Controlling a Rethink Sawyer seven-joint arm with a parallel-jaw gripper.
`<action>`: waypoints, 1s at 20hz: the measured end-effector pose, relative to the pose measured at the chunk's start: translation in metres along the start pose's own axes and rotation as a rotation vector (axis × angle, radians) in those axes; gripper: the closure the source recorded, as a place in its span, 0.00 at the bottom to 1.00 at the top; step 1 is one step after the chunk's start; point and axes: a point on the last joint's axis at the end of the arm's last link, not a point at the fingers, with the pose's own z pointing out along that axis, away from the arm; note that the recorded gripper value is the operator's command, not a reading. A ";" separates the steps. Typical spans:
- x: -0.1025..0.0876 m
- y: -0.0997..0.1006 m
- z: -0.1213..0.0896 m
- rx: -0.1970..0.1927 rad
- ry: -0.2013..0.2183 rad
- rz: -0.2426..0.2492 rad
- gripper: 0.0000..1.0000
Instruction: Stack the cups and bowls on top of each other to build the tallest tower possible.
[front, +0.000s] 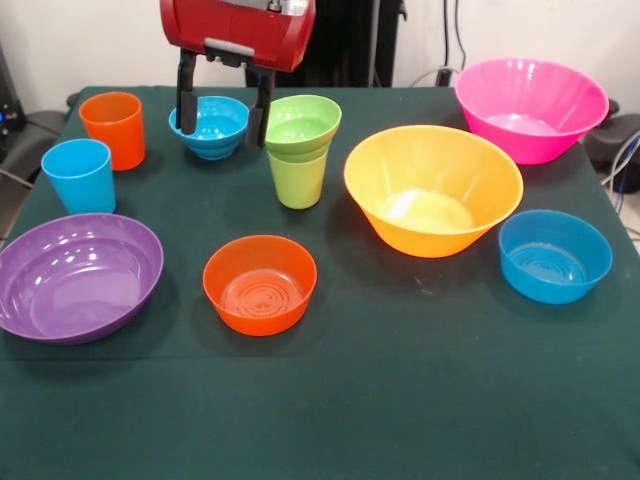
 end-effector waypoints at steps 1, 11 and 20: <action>0.000 0.000 0.000 0.002 -0.005 -0.002 0.00; -0.001 -0.002 0.001 0.010 -0.021 -0.012 0.00; -0.009 -0.007 0.002 -0.024 -0.027 0.011 0.00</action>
